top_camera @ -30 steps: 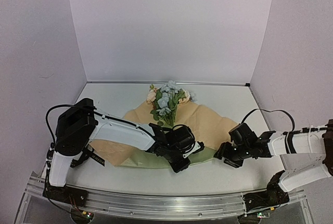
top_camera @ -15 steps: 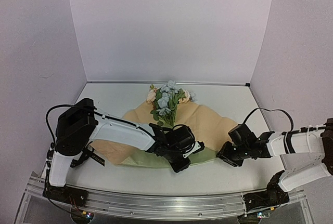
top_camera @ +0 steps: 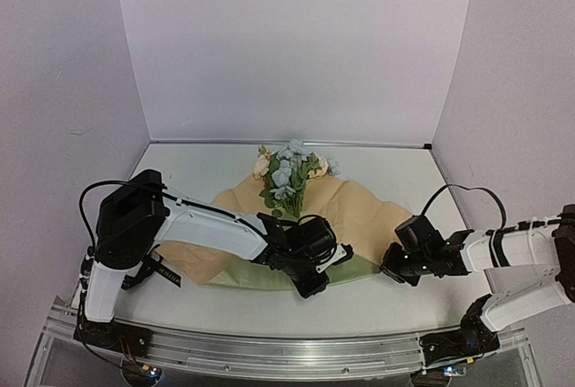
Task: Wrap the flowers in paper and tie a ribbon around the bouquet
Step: Pick up the one-fourth-folded wrapping paper from the center of the board.
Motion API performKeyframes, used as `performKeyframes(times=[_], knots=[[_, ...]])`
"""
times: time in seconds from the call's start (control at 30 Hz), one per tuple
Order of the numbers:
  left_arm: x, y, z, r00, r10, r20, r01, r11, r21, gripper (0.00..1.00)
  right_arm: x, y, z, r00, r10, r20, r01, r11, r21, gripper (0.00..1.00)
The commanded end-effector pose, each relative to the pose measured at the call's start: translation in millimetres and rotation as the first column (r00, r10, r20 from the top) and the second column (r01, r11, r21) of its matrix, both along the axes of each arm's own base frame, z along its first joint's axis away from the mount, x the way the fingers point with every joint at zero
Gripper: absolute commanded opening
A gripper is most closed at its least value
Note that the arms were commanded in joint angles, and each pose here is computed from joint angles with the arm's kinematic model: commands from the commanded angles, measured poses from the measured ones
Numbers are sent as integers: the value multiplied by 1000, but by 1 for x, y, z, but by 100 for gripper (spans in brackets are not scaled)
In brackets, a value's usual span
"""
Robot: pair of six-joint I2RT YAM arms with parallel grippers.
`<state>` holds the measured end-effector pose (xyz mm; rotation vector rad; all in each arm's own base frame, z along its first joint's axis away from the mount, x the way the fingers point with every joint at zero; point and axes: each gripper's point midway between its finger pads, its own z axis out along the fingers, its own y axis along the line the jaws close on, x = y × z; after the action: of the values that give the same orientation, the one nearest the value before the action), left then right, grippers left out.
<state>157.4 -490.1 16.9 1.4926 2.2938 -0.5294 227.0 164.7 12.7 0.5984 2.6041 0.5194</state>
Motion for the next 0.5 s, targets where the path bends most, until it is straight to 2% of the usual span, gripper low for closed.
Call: performKeyframes(times=[0.0, 0.47], knots=[[0, -1, 1, 1000, -11, -5, 11, 1000, -14, 20, 9, 2, 9, 999, -7, 52, 7, 1000, 15, 0], [-1, -26, 42, 999, -31, -12, 29, 991, -132, 23, -16, -18, 19, 992, 48, 113, -44, 998, -38, 0]])
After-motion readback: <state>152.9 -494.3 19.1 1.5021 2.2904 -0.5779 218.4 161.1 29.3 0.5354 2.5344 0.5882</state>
